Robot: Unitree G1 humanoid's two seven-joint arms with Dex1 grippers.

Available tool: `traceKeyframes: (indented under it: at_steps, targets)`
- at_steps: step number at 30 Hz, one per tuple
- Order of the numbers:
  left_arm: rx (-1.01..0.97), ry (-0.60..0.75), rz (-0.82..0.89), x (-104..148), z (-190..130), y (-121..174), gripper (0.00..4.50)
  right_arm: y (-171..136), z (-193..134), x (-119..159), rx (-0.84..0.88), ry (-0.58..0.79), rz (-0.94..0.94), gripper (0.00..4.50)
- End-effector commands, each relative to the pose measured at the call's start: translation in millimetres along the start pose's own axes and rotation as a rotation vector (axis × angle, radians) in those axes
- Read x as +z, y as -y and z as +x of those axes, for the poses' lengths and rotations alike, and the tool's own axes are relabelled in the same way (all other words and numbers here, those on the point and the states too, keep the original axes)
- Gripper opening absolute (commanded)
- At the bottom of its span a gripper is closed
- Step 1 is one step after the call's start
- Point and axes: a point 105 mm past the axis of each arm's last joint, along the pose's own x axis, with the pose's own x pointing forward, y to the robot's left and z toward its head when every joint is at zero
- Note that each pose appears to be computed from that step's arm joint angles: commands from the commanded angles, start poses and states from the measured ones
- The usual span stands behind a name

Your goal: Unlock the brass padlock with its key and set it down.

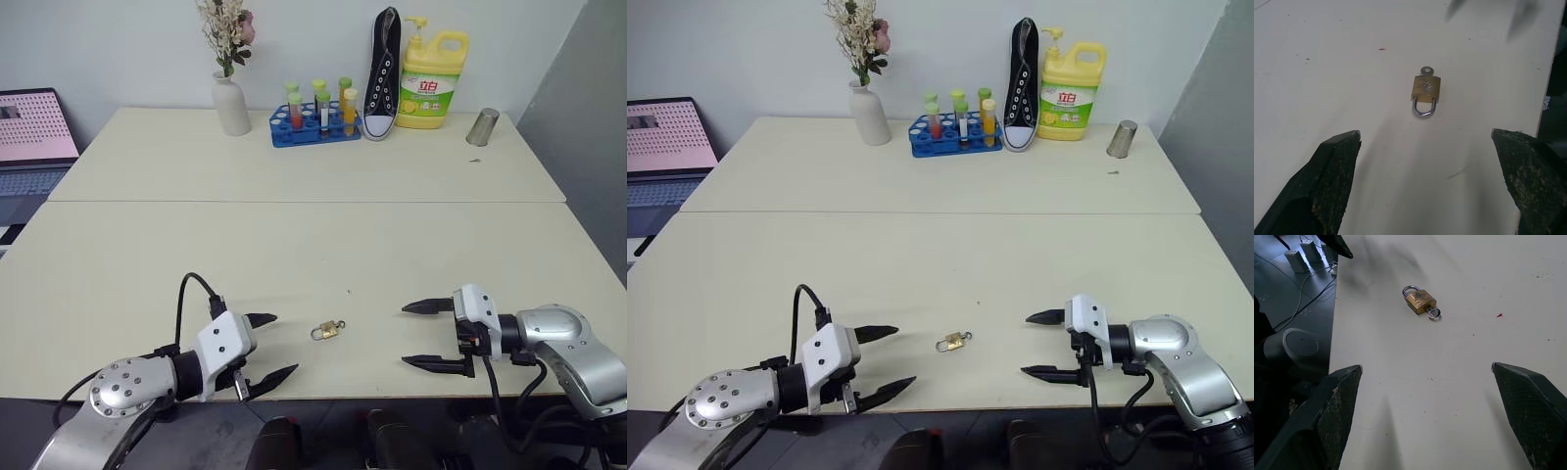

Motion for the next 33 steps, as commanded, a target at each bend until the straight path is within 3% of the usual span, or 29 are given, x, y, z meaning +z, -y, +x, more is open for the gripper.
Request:
traceKeyframes:
  at_steps: [1, 10, 19, 30, 33]
  targets:
    - [0.004, 0.027, 0.022, 5.4, 1.6, -2.4, 4.5, -3.7, 2.7, 12.4, 0.009, 0.019, -0.037, 4.44]
    - [0.016, 0.016, 0.043, -4.4, 21.6, -3.8, 4.5, -0.2, 5.8, 19.6, -0.026, -0.015, -0.018, 4.44]
    - [-0.041, 0.053, 0.038, 0.9, 67.7, -8.5, 4.5, -0.2, 6.0, 22.4, -0.066, -0.042, 0.0, 4.44]
    - [-0.118, -0.026, 0.046, -9.6, 88.4, 0.9, 4.5, -5.0, 8.3, 31.0, -0.077, -0.044, 0.005, 4.44]
    - [-0.129, -0.049, 0.04, -12.6, 88.6, 2.6, 3.88, -5.8, 8.8, 32.7, -0.078, -0.041, 0.008, 4.5]
